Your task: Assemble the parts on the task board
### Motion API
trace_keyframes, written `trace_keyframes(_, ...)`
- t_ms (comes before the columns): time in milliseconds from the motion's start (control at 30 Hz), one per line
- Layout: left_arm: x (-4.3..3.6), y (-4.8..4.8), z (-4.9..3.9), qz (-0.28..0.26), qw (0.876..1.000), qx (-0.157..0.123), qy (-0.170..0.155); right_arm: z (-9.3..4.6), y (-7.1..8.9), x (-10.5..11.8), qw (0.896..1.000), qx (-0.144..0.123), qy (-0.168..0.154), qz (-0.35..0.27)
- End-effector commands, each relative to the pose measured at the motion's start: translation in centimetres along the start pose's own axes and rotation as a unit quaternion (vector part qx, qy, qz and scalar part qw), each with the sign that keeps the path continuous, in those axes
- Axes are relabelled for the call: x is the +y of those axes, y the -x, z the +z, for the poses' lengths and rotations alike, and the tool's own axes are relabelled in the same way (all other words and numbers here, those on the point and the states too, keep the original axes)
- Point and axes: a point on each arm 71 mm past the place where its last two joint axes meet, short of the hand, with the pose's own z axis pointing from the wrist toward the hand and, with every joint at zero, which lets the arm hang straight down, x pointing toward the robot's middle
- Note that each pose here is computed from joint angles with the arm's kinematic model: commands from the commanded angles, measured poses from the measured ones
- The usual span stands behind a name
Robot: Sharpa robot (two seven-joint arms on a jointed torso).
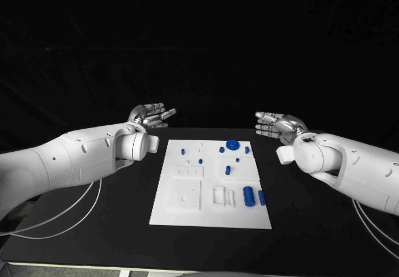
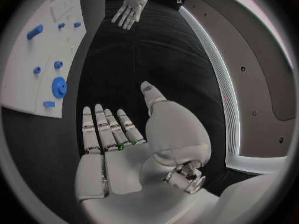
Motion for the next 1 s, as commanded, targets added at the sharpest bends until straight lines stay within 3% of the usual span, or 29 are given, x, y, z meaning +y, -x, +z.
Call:
trace_keyframes(33,-0.06,-0.33,-0.08,-0.011,1.0,0.024,0.005,0.1,-0.1,0.0,0.998,0.025,0.004,-0.056)
trace_keyframes(200,-0.2,-0.28,-0.16,-0.011,0.999,0.03,-0.002,0.4,0.2,0.2,0.992,0.02,0.027,-0.125)
trace_keyframes(333,-0.42,-0.29,-0.39,-0.003,0.999,0.044,-0.007,0.8,0.4,0.6,0.974,0.018,0.056,-0.217)
trace_keyframes(633,-1.93,-0.67,-1.79,0.011,0.996,0.087,-0.029,1.6,0.6,2.0,0.919,0.025,0.106,-0.378)
trace_keyframes(1000,-3.93,-1.54,-4.08,-0.006,0.988,0.145,-0.057,2.2,-1.4,4.8,0.834,0.051,0.142,-0.531)
